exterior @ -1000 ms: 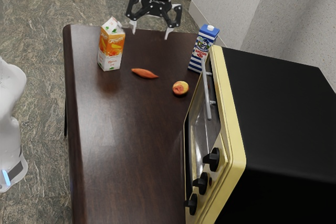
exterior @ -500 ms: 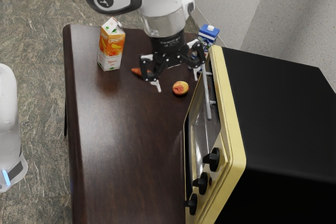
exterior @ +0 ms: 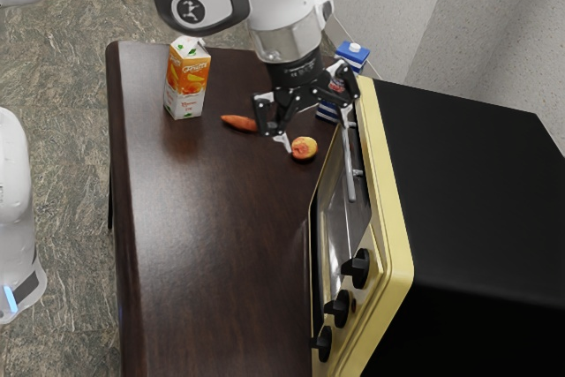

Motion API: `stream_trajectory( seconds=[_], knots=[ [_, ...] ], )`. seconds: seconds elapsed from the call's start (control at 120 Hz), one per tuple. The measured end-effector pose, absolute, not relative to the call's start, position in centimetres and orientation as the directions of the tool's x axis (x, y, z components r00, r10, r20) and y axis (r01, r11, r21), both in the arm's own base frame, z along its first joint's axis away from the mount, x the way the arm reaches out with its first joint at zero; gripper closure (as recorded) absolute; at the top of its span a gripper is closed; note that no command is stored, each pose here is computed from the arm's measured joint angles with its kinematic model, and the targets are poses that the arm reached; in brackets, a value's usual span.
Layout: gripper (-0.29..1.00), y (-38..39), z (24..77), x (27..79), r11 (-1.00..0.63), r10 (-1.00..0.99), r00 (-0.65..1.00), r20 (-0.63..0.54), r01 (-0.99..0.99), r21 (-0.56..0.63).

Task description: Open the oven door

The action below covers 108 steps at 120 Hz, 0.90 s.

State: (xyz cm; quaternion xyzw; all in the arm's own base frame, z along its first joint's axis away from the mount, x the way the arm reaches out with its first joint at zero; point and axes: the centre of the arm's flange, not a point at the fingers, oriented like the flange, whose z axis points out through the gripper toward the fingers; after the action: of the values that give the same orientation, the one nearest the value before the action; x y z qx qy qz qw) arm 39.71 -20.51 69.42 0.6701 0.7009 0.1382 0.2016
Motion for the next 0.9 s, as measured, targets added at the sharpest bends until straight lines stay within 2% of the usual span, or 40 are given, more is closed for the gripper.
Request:
stream_trajectory(
  seconds=[0.9],
  knots=[
    [0.00, -19.4, 66.9, 43.3, 0.023, 0.996, 0.018, -0.092, 0.904, 0.427]
  ],
)
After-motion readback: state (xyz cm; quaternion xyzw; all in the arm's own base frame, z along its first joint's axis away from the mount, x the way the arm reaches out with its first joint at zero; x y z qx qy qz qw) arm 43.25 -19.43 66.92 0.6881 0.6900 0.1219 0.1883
